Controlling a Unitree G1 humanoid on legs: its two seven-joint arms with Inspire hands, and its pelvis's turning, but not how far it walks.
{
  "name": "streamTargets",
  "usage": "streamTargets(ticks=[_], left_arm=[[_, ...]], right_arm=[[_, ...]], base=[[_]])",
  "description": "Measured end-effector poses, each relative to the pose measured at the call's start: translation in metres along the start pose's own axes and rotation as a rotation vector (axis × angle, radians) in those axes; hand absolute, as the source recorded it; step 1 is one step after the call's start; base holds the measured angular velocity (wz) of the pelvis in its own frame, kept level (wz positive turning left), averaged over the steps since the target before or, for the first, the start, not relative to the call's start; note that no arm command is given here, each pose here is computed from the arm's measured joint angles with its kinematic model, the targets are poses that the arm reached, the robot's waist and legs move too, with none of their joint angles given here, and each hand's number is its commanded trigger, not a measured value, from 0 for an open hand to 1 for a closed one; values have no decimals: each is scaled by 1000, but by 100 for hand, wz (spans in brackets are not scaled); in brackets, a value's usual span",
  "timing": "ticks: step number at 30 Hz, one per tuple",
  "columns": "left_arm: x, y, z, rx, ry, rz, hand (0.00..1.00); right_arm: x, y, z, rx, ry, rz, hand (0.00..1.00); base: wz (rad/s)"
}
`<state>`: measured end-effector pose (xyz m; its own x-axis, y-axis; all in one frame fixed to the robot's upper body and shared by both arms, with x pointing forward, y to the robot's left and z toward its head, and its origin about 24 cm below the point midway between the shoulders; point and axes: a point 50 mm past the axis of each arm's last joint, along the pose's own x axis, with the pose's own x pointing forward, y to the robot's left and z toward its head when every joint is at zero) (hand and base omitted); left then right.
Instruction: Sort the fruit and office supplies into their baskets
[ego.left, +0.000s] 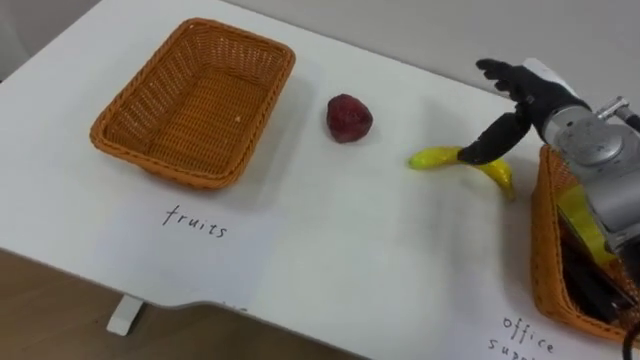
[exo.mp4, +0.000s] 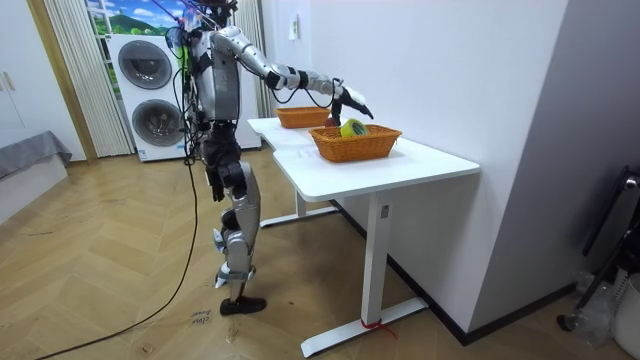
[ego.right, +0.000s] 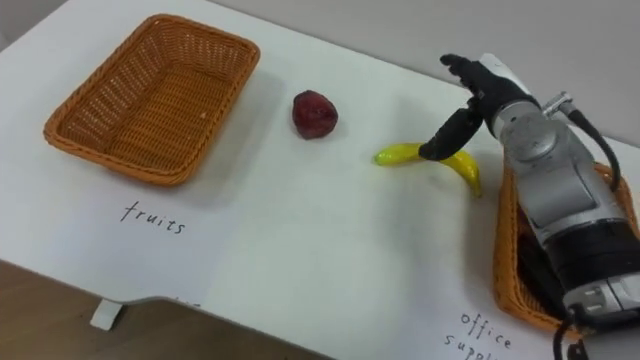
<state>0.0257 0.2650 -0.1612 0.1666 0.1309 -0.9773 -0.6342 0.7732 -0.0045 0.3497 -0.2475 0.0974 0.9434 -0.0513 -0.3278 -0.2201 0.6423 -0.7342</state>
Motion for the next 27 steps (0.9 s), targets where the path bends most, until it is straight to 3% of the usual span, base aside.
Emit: streamTargets(ticks=[20, 27], left_arm=[[1, -3, 6, 2, -19, -7, 0], [1, -2, 6, -16, -21, -5, 0]], right_arm=[[3, -1, -7, -128, 32, -20, 0], [5, 13, -3, -274, 38, 18, 0]], base=[[0], [0]])
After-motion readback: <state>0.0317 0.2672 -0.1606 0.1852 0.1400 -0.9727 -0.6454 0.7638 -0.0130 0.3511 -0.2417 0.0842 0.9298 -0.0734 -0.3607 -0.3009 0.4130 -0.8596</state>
